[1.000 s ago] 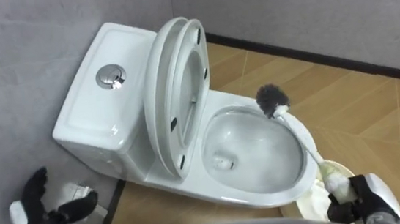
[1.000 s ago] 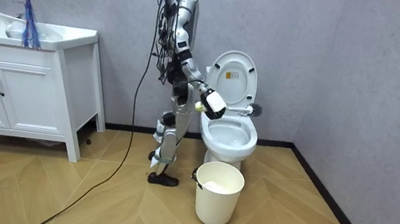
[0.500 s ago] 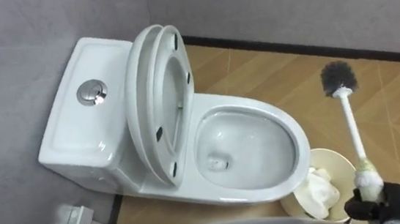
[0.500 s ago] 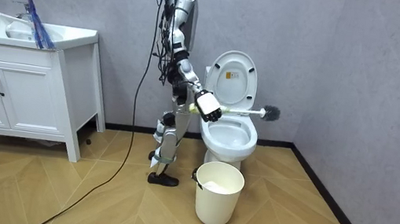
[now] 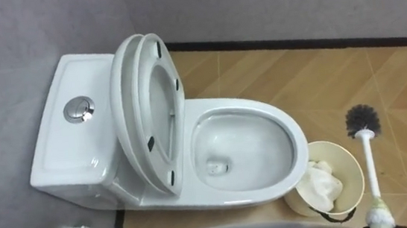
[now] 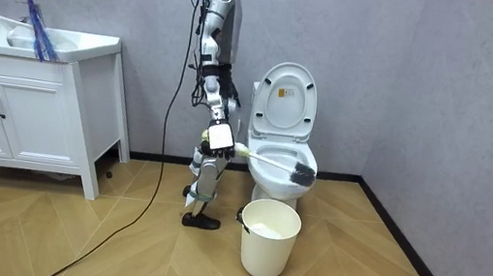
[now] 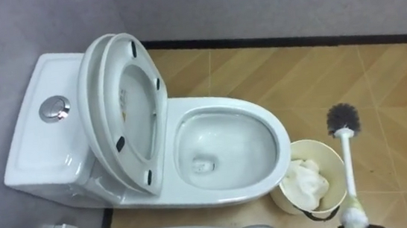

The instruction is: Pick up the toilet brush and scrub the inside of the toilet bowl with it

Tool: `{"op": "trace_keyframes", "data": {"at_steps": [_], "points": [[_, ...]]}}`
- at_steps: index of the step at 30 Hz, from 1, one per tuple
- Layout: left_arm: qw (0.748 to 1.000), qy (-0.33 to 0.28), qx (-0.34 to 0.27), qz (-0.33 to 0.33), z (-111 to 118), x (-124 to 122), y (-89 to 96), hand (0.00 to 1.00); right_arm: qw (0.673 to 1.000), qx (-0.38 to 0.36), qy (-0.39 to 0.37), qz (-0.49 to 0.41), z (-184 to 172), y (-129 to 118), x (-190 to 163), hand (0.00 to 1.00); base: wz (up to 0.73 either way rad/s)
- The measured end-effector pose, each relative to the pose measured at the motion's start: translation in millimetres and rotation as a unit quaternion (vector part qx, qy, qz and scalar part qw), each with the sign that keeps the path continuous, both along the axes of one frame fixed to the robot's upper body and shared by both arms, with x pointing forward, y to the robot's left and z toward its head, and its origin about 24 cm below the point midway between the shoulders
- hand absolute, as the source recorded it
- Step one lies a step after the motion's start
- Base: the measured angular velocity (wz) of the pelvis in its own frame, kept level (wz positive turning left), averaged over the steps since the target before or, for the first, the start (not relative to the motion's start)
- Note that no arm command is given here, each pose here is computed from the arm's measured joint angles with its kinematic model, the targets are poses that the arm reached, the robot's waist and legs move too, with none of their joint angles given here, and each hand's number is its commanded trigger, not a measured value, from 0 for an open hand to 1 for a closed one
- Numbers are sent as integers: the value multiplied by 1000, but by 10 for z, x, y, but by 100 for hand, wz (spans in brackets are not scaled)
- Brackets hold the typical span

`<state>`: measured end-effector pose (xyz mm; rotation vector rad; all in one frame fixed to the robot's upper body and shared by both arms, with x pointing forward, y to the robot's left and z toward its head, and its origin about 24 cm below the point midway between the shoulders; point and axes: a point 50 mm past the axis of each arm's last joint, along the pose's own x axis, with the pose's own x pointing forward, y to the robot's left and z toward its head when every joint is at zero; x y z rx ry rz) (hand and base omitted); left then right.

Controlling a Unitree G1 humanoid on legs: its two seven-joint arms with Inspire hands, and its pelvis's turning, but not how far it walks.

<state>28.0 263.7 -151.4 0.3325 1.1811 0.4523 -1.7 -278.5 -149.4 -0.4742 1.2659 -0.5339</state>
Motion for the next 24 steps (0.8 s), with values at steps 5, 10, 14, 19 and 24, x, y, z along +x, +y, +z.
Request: {"op": "trace_keyframes", "data": {"at_steps": [5,10,14,19,24], "points": [[999,32,-18,-11,-37,-25,-59,0,996,51,62,35,-73,103,-82,100,-1],[997,58,-23,-41,-62,-38,-113,0,990,90,95,44,-118,186,-123,100,-3],[994,80,-19,-74,-76,-49,-153,0,988,105,104,42,-131,197,-99,95,-3],[992,89,-19,-84,-83,-53,-170,0,985,118,117,38,-142,219,-117,33,0],[991,106,-19,-79,-89,-89,-166,0,981,139,129,36,-160,271,-140,0,1]]}}
